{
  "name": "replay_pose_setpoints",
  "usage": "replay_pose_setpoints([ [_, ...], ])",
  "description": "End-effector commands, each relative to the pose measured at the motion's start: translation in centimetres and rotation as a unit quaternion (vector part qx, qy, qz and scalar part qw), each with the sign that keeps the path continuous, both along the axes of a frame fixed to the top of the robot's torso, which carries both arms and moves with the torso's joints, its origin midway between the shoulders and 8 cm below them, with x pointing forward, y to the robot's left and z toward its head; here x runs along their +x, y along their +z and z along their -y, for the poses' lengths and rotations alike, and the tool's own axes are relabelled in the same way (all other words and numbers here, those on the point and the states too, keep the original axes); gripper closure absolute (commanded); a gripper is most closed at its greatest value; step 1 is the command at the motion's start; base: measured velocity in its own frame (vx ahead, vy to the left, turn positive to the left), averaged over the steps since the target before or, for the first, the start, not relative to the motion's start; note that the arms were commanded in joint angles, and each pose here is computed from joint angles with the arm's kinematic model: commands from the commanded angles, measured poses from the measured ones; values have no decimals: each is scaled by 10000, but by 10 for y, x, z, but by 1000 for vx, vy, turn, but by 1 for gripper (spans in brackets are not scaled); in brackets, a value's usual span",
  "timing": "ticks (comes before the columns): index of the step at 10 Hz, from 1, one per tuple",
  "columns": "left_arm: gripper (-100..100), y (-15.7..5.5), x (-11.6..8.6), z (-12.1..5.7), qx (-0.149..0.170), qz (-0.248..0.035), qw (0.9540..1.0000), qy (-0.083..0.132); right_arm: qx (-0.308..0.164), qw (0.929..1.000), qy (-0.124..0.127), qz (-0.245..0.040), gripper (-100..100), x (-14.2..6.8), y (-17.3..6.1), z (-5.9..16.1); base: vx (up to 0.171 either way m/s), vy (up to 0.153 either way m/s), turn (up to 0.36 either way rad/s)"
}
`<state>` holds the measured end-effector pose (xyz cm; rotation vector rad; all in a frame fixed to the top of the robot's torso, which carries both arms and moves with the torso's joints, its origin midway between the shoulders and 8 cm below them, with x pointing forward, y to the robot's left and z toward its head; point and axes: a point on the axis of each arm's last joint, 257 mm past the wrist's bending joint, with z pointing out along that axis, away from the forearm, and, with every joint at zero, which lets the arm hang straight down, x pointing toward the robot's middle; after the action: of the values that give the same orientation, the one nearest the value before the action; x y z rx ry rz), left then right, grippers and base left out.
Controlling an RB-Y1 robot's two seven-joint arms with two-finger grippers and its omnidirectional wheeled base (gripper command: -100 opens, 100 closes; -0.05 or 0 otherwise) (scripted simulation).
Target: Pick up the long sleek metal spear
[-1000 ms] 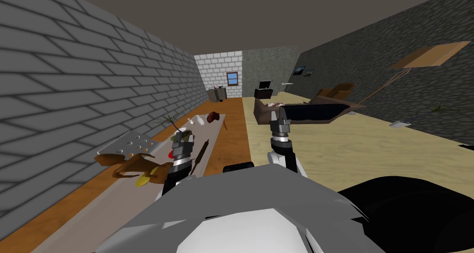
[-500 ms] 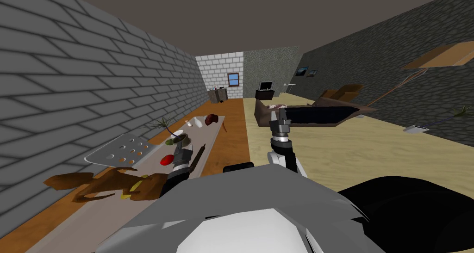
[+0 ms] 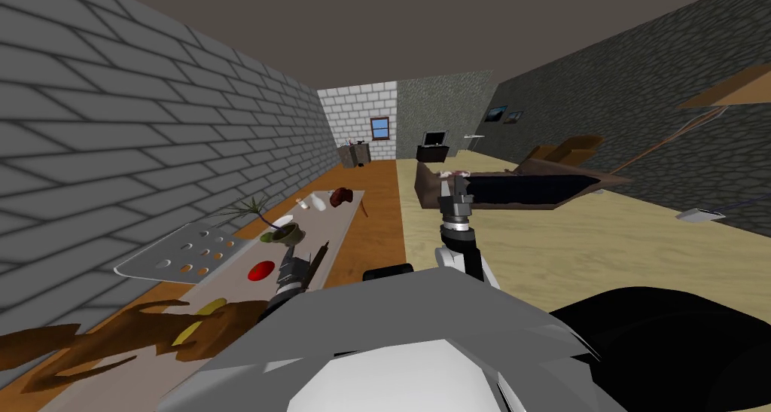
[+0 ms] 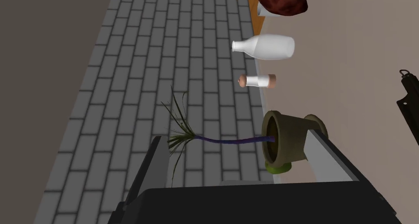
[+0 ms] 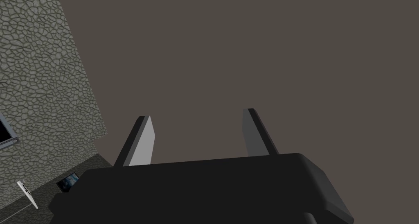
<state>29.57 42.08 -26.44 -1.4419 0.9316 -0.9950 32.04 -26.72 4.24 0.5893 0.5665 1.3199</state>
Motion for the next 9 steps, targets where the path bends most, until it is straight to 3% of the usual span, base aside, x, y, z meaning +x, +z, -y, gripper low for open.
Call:
replay_pose_setpoints([
  [1, -100, -30, -15, -17, -232, -357, 9989, 207, 0, 10000, 0, 0, 0, 0, 0, 0, 119, -53, 16],
  [2, -100, -56, -33, -31, -437, -669, 9960, 397, 0, 10000, 0, 0, 0, 0, 0, 0, 195, -63, 31],
  [5, -100, -85, -56, -44, -659, -1020, 9907, 614, 0, 10000, 0, 0, 0, 0, 0, 0, 134, -47, 11],
  [7, -100, -128, -99, -65, -1077, -1551, 9767, 1018, 0, 10000, 0, 0, 0, 0, 0, 0, 148, -25, 11],
  [8, -100, -133, -103, -66, -1097, -1615, 9752, 1043, 0, 10000, 0, -1, 0, 0, 0, 0, 144, -7, 12],
  [9, -100, -154, -127, -75, -1314, -1875, 9653, 1258, 0, 10000, 0, 0, 0, 0, 0, 0, 143, -13, -1],
])
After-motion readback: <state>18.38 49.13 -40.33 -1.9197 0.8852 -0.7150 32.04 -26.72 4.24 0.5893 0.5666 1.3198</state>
